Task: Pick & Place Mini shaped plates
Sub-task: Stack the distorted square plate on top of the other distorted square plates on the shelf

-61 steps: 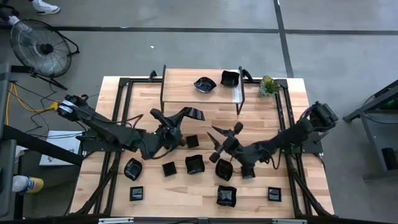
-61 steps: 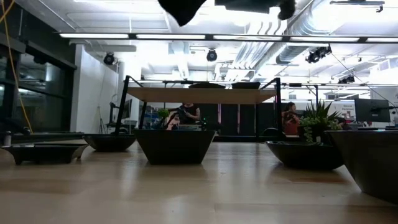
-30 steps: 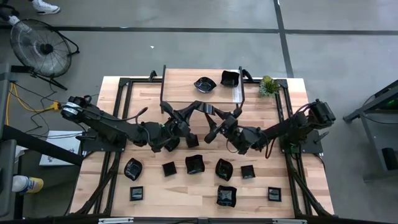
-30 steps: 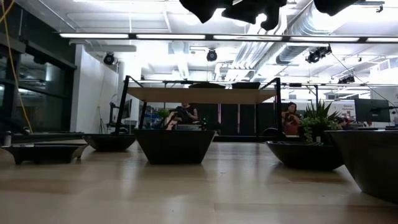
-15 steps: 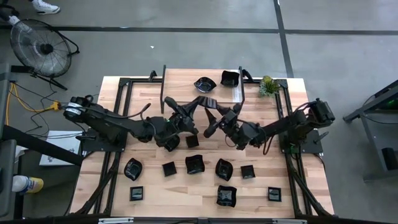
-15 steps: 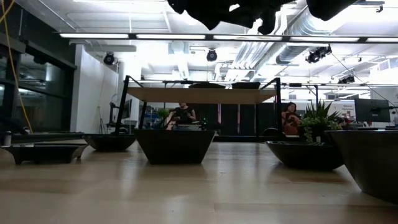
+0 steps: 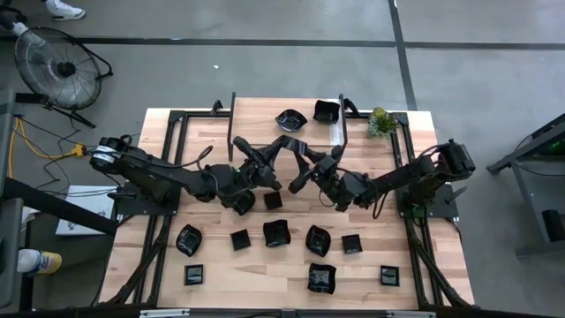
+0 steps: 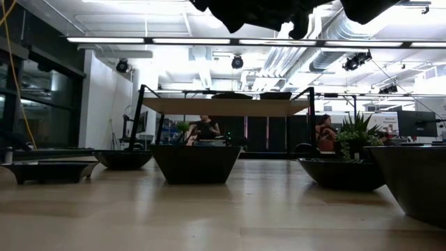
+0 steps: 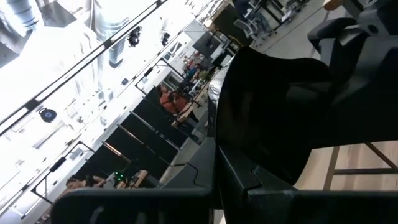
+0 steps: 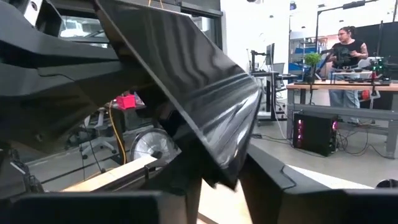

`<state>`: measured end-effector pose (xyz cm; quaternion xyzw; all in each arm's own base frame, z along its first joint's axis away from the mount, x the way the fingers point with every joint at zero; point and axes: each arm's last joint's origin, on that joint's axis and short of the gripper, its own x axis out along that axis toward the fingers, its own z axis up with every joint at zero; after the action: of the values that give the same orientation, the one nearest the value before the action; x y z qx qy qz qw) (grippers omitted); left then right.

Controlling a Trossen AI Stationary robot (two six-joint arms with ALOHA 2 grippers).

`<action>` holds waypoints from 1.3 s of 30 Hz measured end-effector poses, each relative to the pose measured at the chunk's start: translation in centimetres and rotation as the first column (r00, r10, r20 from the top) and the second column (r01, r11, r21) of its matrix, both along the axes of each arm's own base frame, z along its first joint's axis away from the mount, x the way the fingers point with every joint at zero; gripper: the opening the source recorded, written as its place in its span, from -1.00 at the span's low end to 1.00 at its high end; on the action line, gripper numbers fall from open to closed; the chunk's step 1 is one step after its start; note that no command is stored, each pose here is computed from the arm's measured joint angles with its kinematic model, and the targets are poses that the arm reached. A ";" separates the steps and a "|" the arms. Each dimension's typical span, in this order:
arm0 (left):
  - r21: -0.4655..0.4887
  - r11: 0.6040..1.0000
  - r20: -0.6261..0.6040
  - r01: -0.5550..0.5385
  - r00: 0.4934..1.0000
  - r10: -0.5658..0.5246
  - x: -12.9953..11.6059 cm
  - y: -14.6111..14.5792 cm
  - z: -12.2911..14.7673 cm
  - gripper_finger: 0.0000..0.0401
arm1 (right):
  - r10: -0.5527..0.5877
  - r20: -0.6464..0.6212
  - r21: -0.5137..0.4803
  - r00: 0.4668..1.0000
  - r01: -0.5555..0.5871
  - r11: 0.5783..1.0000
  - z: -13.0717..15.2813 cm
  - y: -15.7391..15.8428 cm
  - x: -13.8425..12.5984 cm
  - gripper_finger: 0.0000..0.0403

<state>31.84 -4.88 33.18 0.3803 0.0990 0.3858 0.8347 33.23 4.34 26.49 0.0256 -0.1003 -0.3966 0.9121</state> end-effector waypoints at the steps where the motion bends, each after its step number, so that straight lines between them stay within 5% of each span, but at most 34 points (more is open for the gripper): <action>1: -0.001 1.000 0.001 0.002 1.000 -0.002 0.0 0.0 0.0 -1.00 | 0.000 0.000 0.000 1.000 0.000 1.000 0.0 0.0 0.0 -0.59; 9: -0.003 1.000 0.002 0.002 1.000 -0.002 0.0 0.0 0.0 -1.00 | -0.016 -0.011 -0.006 1.000 0.016 1.000 0.0 0.0 0.0 -0.94; 15: 0.010 0.999 -0.022 0.037 0.999 -0.036 0.1 -0.1 -0.2 -0.97 | -0.040 -0.020 -0.008 0.999 0.040 0.999 0.1 -0.1 -0.1 -0.97; 29: 0.059 0.993 -0.082 0.103 0.992 -0.098 0.1 -0.6 -0.2 -0.23 | -0.093 -0.109 -0.090 0.990 0.083 0.992 2.1 0.7 -1.6 -0.99; 39: 0.173 0.985 -0.206 -0.013 0.977 0.049 -1.9 -3.0 1.0 -0.11 | -0.198 -0.217 -0.119 0.956 0.175 0.977 3.2 -0.4 -2.7 -1.00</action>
<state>29.97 -7.84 34.18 0.4874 0.1586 0.3636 0.7779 30.49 3.91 29.70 -0.0746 -0.0165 -0.4759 0.8761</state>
